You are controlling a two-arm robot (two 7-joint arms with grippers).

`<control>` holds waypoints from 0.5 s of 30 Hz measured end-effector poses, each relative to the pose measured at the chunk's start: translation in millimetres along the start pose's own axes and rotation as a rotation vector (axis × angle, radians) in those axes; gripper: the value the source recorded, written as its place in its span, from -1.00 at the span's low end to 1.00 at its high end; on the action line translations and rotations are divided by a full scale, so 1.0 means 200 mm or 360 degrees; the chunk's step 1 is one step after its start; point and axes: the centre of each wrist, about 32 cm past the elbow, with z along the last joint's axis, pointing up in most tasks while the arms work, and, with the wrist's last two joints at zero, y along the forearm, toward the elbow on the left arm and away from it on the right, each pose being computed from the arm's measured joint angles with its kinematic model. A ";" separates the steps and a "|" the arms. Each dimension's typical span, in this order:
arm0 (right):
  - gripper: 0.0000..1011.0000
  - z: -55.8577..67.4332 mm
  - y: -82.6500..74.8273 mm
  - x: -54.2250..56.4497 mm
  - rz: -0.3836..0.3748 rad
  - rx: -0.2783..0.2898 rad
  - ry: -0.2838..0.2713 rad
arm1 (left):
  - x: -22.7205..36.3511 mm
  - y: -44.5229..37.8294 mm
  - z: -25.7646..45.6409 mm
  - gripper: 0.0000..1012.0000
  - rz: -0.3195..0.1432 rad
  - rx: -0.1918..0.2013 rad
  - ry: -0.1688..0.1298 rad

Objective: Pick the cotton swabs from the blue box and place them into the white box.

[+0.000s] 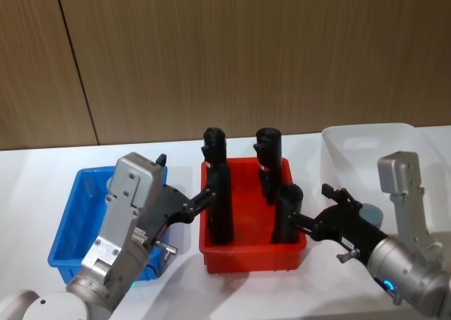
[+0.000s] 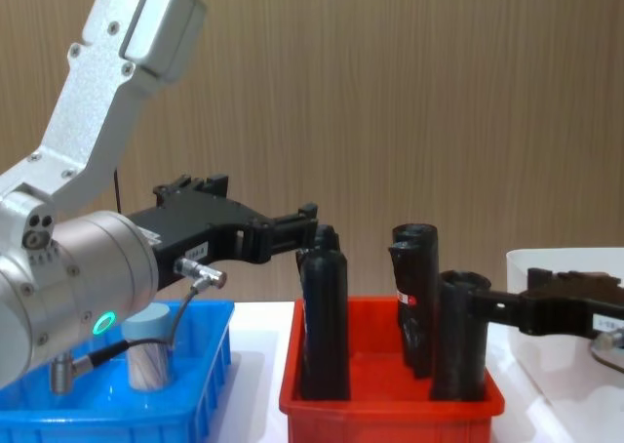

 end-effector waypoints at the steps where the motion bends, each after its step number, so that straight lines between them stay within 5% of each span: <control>1: 0.98 0.00 0.01 0.00 0.0002 -0.0004 0.0003 | 0.000 0.000 0.000 0.98 0.0000 0.0000 0.0000; 15: 0.98 -0.02 0.11 0.01 0.0055 -0.0048 0.0025 | 0.000 0.000 0.000 0.98 0.0000 0.0000 0.0000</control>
